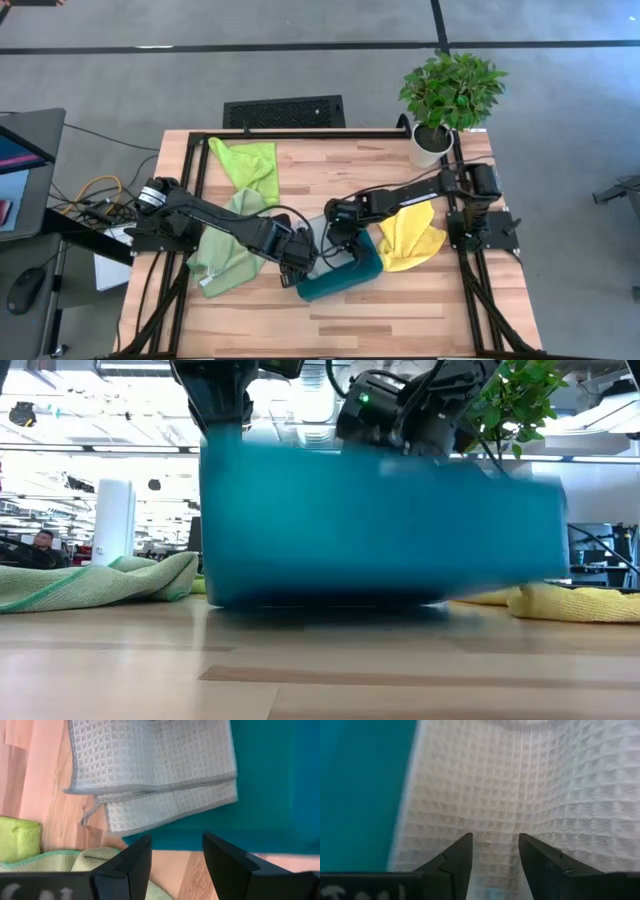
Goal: Fold microfiber towels
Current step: Put the folded gray microfiber towel into the blue bin
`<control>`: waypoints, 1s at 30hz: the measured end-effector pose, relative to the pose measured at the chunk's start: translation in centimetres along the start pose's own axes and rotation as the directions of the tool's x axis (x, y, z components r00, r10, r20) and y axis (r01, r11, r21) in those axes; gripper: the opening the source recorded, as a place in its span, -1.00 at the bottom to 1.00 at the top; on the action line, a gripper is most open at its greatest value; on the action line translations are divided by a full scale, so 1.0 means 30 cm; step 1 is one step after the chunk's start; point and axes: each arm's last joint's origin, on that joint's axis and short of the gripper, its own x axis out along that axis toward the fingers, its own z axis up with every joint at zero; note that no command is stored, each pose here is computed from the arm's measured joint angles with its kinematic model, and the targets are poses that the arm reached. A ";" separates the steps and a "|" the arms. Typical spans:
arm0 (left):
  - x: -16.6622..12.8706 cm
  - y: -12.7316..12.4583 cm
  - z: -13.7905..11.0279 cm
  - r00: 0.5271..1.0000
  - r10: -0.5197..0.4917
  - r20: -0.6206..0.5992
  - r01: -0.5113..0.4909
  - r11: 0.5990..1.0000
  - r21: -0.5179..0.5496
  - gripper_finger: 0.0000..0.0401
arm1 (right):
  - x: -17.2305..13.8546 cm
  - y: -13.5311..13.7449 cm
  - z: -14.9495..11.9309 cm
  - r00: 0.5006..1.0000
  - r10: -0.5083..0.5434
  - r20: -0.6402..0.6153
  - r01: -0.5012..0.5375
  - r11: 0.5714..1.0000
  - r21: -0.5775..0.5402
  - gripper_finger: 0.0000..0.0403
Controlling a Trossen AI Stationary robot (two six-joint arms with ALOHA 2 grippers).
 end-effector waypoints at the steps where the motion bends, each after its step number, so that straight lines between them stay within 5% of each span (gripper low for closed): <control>1: 0.000 0.000 0.000 1.000 0.000 0.000 0.000 1.000 0.000 -0.16 | -0.009 0.001 0.004 1.000 -0.004 0.007 0.004 1.000 -0.003 -0.09; 12: 0.001 0.000 0.000 1.000 0.002 0.000 -0.002 1.000 0.001 -0.16 | -0.016 0.030 0.026 1.000 -0.001 0.015 0.001 0.999 -0.048 -0.11; 23: 0.021 0.038 -0.022 0.994 0.085 -0.074 -0.095 0.984 -0.152 -0.16 | -0.222 0.090 0.052 0.992 -0.124 -0.027 0.122 0.991 -0.061 -0.11; 30: 0.075 0.032 -0.037 0.995 0.055 -0.085 -0.069 0.983 -0.170 -0.16 | -0.253 0.065 0.002 0.978 -0.154 -0.142 0.158 0.987 0.014 -0.12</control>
